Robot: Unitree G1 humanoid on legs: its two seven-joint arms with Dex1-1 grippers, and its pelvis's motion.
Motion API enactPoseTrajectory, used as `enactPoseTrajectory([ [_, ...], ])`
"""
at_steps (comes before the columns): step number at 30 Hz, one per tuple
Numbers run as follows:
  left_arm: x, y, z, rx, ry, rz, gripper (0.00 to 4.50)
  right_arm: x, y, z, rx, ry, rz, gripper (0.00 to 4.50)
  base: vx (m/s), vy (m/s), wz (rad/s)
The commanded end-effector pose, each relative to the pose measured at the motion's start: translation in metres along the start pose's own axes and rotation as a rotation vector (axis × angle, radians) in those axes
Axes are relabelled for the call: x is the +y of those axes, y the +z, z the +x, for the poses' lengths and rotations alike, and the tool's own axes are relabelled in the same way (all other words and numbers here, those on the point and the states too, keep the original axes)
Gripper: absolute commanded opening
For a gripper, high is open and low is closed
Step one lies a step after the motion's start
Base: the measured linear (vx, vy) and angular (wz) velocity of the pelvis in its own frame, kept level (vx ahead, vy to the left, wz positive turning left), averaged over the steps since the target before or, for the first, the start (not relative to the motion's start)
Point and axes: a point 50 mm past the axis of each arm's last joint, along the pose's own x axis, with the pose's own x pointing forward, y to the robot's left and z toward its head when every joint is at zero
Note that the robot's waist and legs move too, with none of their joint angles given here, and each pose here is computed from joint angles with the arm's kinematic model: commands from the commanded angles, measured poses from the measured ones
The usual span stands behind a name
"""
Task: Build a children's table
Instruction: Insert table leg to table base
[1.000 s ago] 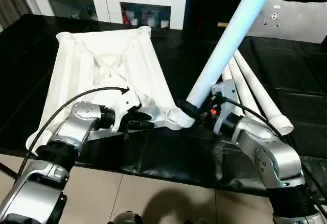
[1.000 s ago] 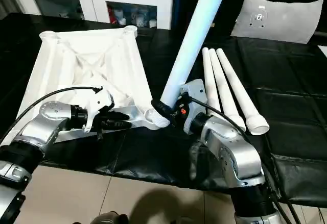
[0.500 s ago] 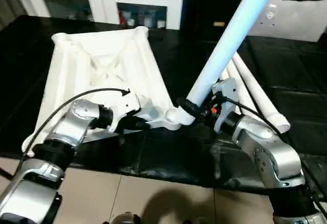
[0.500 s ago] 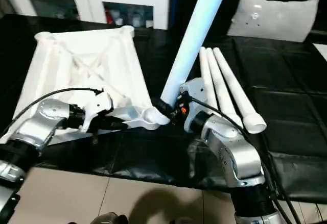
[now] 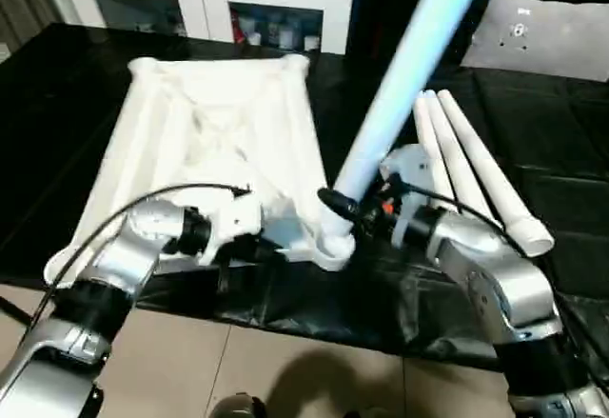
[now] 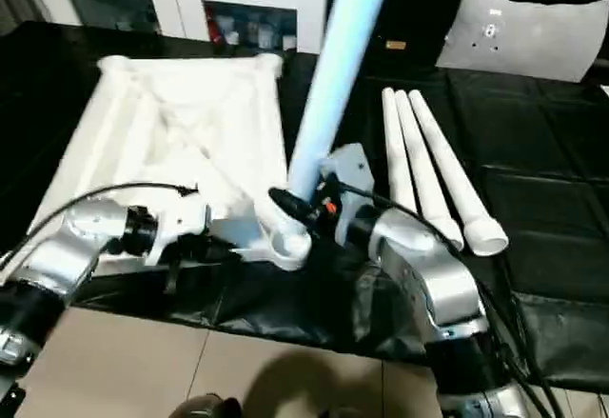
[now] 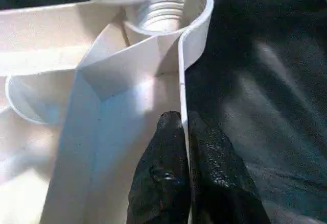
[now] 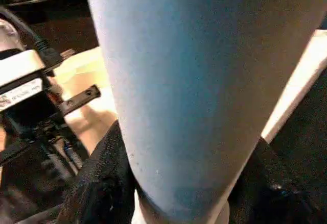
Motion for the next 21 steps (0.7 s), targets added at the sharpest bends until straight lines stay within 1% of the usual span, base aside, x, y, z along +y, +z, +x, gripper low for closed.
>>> enactPoseTrajectory([
  [1,-0.002,-0.004,0.003,0.006,0.058,0.034,0.00,-0.001,-0.001,-0.002,0.006,-0.003,-0.027,1.91,0.000,0.000,0.00],
  [2,-0.003,-0.008,0.001,0.028,0.071,0.038,0.00,-0.002,-0.002,-0.002,0.016,-0.007,-0.040,1.91,0.000,0.000,0.00],
  [5,-0.002,-0.010,-0.002,0.016,0.083,-0.028,0.00,-0.004,-0.003,-0.001,0.025,-0.016,-0.053,1.91,0.000,0.000,0.00],
  [8,0.001,-0.001,-0.004,-0.090,0.048,-0.085,0.00,-0.004,-0.005,0.002,0.053,0.000,-0.062,1.91,0.000,0.000,0.00],
  [10,-0.001,0.000,-0.003,-0.112,0.025,-0.113,0.00,-0.004,-0.008,0.004,0.086,0.018,-0.070,1.91,0.000,0.000,0.00],
  [13,-0.004,0.000,-0.001,-0.112,-0.006,-0.109,0.00,-0.003,-0.011,0.007,0.099,0.042,-0.060,1.91,0.000,0.000,0.00],
  [14,-0.006,-0.002,0.001,-0.093,-0.022,-0.104,0.00,-0.002,-0.012,0.010,0.102,0.061,-0.054,1.91,0.000,0.000,0.00],
  [21,-0.006,-0.005,0.002,-0.050,-0.015,-0.096,0.00,0.000,-0.014,0.014,0.132,0.104,-0.046,1.91,0.000,0.000,0.00],
])
